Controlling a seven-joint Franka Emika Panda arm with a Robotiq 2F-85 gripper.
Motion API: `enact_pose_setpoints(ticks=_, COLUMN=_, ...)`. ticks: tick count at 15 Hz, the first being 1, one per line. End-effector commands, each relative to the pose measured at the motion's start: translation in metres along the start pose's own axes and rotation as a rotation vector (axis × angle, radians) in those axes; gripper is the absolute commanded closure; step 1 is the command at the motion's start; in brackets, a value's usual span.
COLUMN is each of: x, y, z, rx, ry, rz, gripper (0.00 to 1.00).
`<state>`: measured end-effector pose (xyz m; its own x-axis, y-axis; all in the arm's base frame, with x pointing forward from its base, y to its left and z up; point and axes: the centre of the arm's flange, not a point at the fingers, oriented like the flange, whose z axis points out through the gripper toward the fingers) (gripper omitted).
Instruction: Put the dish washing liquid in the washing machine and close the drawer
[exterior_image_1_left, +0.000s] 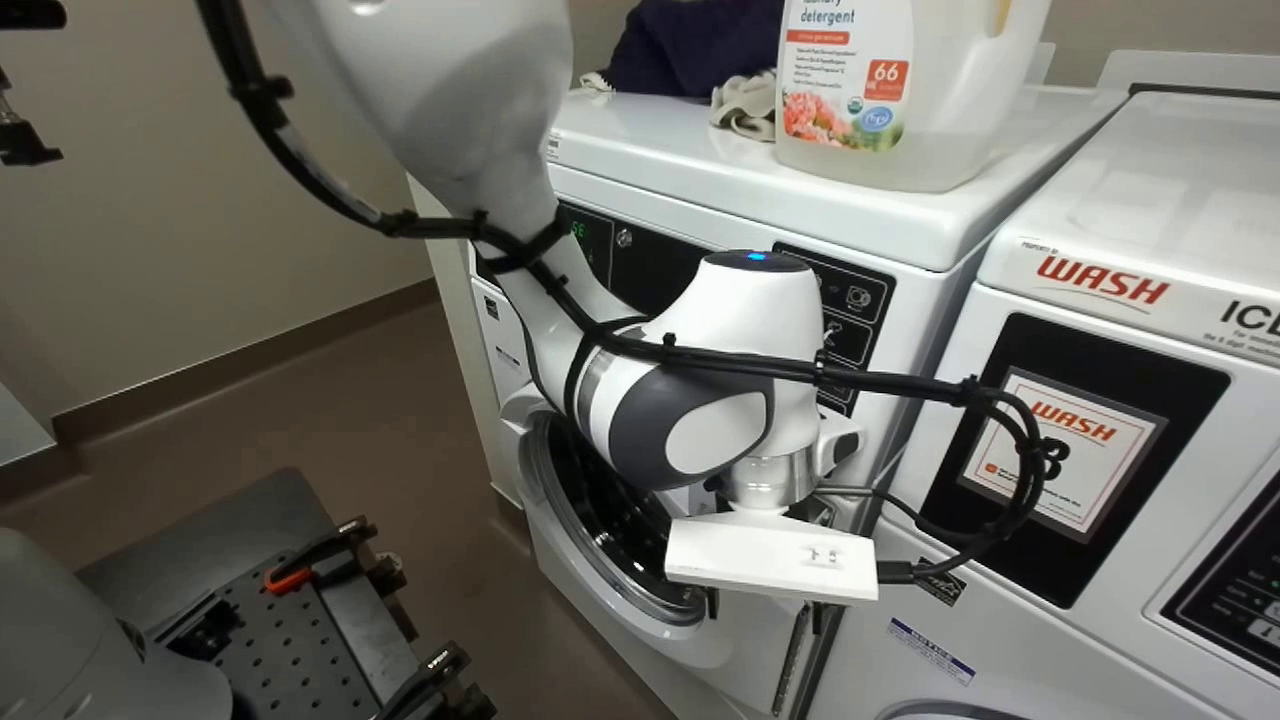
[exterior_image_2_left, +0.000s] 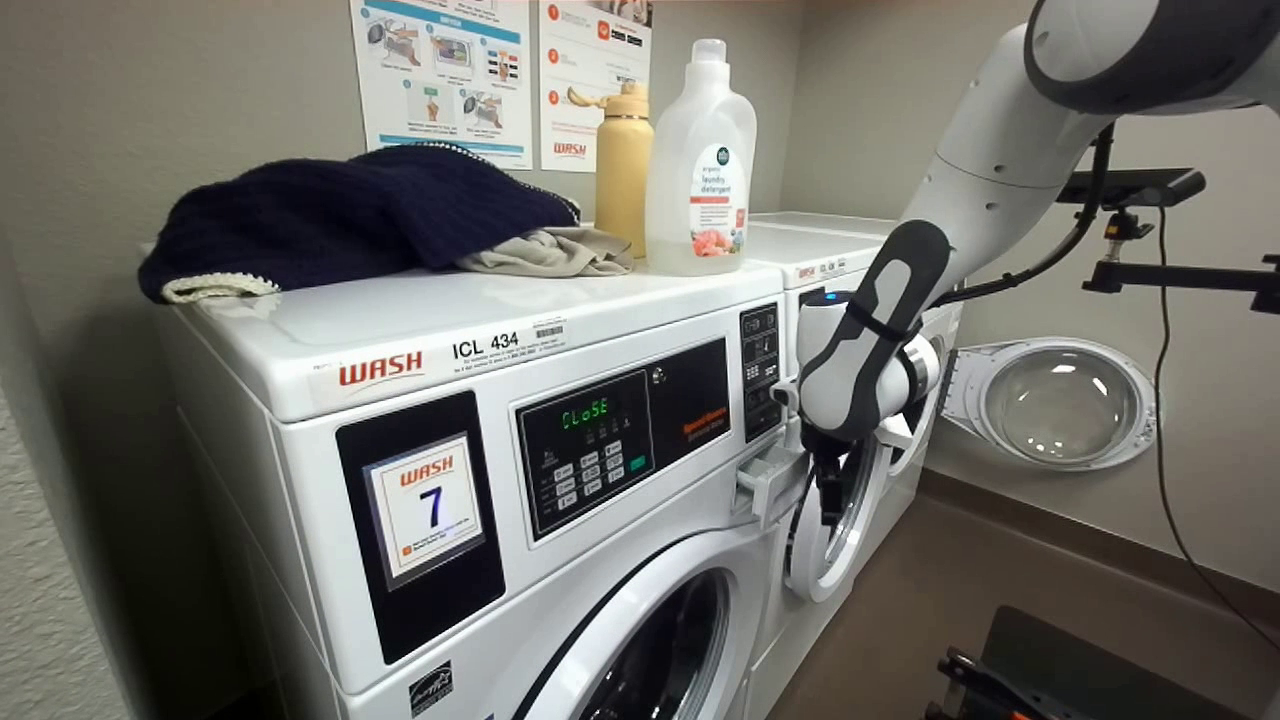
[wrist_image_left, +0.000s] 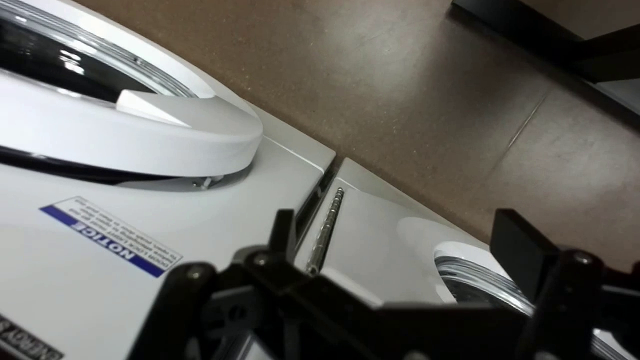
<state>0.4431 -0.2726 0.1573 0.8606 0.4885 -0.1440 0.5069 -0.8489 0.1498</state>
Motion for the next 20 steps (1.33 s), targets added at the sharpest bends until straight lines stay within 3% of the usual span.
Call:
enact_pose_setpoints(ticks=1, x=0.009, y=0.005, z=0.0, rx=-0.1, ry=0.051, rz=0.03, gripper=0.0)
enact_pose_setpoints(ticks=6, x=0.015, y=-0.006, z=0.004, rx=-0.18, ry=0.115, rz=0.022, gripper=0.0)
enact_pose_setpoints(ticks=13, x=0.029, y=-0.042, z=-0.005, rx=-0.465, ry=0.192, rz=-0.177, gripper=0.0)
enact_pose_setpoints(ticks=15, x=0.025, y=-0.047, z=-0.006, rx=-0.513, ry=0.183, rz=-0.186, gripper=0.0)
enact_pose_setpoints(ticks=18, x=0.027, y=-0.048, z=-0.012, rx=-0.542, ry=0.161, rz=-0.144, gripper=0.0)
enact_pose_setpoints(ticks=20, x=0.027, y=-0.05, z=-0.021, rx=-0.497, ry=0.155, rz=-0.122, gripper=0.0)
